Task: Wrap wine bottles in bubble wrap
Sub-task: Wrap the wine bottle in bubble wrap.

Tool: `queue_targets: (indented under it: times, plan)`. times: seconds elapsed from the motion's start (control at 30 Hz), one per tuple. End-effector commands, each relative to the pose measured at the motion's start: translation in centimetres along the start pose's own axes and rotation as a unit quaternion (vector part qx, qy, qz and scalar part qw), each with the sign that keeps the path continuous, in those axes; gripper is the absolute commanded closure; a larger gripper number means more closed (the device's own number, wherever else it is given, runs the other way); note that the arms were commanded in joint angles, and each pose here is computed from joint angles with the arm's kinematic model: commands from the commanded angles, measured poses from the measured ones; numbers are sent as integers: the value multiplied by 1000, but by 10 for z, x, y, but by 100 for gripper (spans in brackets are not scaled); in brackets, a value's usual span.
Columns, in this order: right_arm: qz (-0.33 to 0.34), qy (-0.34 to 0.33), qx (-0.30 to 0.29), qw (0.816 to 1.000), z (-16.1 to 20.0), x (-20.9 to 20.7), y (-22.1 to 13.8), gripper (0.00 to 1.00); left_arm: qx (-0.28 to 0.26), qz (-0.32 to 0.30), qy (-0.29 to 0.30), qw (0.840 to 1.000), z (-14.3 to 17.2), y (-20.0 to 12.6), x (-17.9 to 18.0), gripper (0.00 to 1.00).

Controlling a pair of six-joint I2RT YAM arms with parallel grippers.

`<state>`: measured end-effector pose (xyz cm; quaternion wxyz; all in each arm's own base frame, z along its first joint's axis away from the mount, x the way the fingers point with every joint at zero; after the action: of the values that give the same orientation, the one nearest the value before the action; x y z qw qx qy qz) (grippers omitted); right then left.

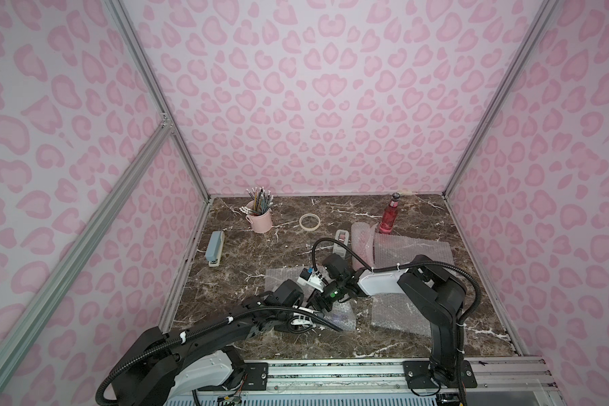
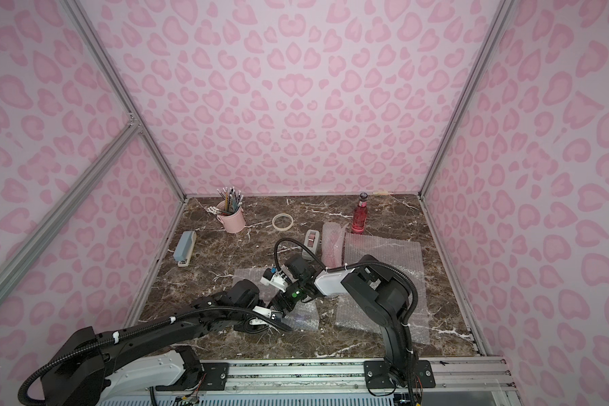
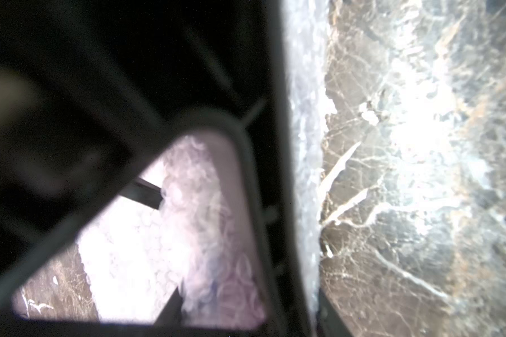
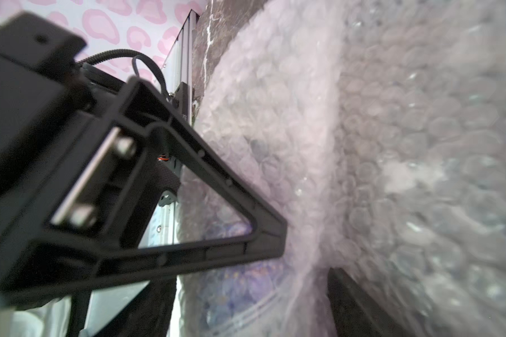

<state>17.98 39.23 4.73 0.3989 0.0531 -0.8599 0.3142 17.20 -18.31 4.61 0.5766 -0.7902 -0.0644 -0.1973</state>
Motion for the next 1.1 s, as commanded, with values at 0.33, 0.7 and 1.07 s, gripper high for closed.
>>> queue_targets:
  times: [0.33, 0.7, 1.07]
  plan:
    - [34, 22, 4, 999, 20, 1, -31, 13, 91, -1, -93, 992, 44, -7, -4, 60]
    - [85, -15, -35, 996, 19, -13, -73, 17, 67, 20, -145, 987, 40, -9, -15, 58]
    - [283, -301, -151, 898, -3, 16, -125, 16, 44, 37, -218, 974, 38, -11, -17, 57]
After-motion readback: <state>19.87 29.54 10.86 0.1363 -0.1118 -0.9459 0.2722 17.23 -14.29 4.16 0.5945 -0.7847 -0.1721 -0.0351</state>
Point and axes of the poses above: each gripper's point midway between its finger pads, its own y axis out along the fingers, its own x axis along the line the jaws close on, z = x × y, the point moved 1 cm from there along -y, back along the fingers, and after that the axes turned 1 degree about y, right-handed, at the moved point
